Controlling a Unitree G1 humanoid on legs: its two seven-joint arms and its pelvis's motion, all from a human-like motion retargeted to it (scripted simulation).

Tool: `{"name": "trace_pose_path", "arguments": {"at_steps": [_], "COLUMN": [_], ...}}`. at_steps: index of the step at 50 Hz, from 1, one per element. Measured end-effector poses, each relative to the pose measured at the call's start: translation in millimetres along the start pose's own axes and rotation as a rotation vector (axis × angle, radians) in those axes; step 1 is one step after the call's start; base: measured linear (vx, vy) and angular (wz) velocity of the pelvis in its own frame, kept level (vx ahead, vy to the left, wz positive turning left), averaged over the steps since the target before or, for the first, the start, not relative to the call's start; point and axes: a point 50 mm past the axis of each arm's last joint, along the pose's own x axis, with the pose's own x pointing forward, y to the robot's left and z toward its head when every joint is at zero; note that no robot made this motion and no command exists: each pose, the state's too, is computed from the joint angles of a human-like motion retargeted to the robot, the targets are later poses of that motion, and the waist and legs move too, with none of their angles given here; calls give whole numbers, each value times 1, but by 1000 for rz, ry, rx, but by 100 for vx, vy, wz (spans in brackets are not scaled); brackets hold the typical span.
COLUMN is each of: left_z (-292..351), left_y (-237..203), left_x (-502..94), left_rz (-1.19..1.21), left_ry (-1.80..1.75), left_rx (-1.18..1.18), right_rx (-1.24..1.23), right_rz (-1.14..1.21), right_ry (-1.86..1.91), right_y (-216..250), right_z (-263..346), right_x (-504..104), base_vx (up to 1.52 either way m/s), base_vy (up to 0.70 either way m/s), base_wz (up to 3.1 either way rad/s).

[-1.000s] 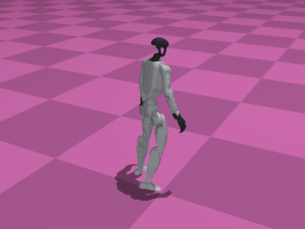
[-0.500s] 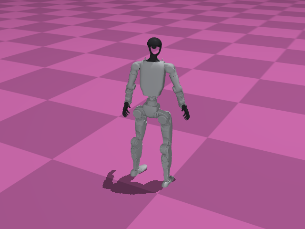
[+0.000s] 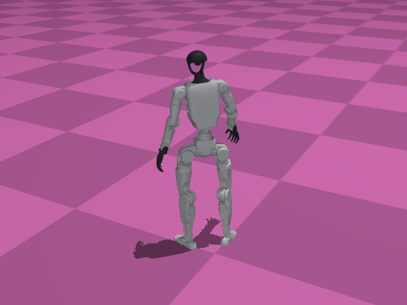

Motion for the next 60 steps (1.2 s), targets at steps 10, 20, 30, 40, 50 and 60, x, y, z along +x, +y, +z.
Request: {"name": "trace_pose_path", "arguments": {"at_steps": [10, 20, 30, 40, 50, 60], "left_z": [43, 74, 77, 54, 14, 29], "left_y": [1, -8, -8, -11, -12, -18], "left_x": [0, -7, -7, -3, -1, -1], "left_rz": [26, -1, 23, 3, -33, -60], "left_ry": [-131, -289, -299, -192, -55, -83], "left_rx": [40, 46, 55, 97, 80, 55], "right_rx": [77, 42, -6, -132, -99, -161], "right_rz": [-20, 39, 86, 40, 1, 64], "right_ry": [67, 131, 101, -71, -180, -122], "right_y": [1, 10, 19, -1, -12, -11], "right_z": [-22, -44, -35, 23, 51, 29], "right_x": [-4, -11, -11, 4, 5, 5], "base_vx": [1, 5, -1, -10, -8, -6], "base_vy": [12, -6, -20, -17, -2, 7], "base_wz": [125, 145, 106, 118, 99, 107]}}
